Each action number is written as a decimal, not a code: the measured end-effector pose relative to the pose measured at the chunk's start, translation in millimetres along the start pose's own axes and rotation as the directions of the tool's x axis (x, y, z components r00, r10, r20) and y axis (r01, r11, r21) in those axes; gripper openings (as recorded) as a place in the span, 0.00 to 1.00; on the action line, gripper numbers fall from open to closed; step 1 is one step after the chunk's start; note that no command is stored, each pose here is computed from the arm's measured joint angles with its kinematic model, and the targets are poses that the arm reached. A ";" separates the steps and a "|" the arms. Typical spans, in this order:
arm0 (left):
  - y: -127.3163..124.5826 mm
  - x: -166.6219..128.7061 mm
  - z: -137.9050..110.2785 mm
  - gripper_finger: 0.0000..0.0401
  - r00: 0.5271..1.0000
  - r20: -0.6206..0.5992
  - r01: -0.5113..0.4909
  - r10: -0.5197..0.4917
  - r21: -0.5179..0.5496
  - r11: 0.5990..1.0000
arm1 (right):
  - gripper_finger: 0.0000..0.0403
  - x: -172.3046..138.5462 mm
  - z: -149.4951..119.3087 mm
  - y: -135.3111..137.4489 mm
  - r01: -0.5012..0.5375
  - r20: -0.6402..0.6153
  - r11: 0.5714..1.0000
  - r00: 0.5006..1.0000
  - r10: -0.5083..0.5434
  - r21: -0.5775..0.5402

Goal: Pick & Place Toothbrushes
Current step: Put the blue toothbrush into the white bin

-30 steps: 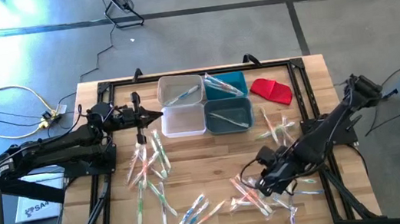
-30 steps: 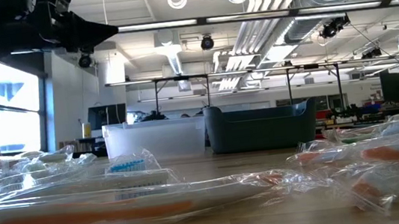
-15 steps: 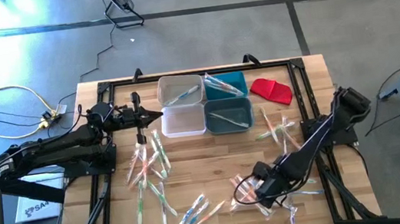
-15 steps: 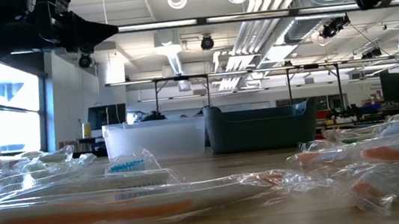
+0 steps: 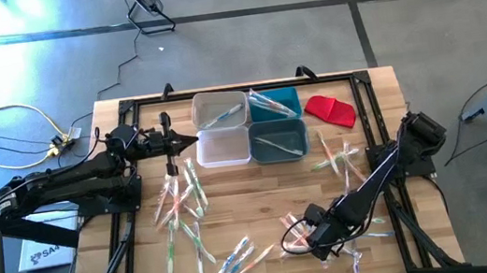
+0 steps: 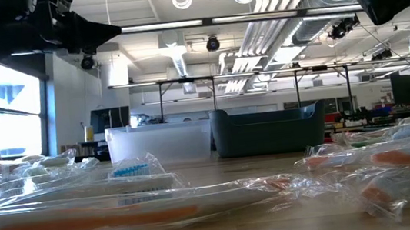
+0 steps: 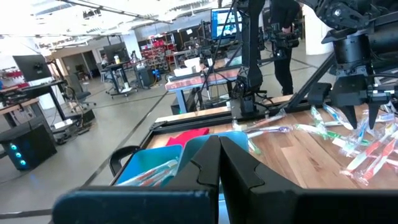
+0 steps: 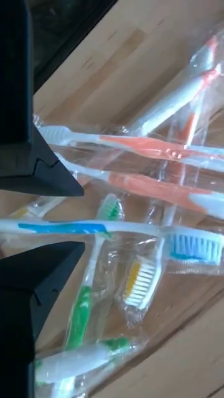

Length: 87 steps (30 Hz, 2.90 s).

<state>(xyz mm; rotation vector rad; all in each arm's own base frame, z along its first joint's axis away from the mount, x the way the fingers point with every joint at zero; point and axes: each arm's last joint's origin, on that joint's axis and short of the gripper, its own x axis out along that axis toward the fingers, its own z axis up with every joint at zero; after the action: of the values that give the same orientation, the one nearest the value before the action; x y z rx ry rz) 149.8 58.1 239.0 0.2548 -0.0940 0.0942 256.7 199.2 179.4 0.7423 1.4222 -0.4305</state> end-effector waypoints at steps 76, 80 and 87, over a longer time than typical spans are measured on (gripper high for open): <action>0.1 0.0 0.0 0.00 1.000 0.000 -0.003 0.003 -0.001 1.000 | 0.02 -53.4 -11.8 -25.6 0.042 0.151 0.999 0.987 -0.047 0.034; 0.2 0.0 0.1 0.00 1.000 0.001 -0.004 0.004 0.000 1.000 | 0.02 -68.3 -4.8 -38.1 0.087 0.198 0.996 0.976 -0.087 0.008; 0.2 0.0 -0.1 0.00 1.000 -0.001 -0.004 0.004 -0.001 1.000 | 0.02 -85.6 15.4 -52.8 0.148 0.291 0.986 0.949 -0.119 -0.080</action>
<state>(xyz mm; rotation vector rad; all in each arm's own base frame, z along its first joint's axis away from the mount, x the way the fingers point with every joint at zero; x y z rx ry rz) 149.8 58.3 239.0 0.2538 -0.0937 0.0983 221.3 137.6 252.2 0.4803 1.2151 -0.5442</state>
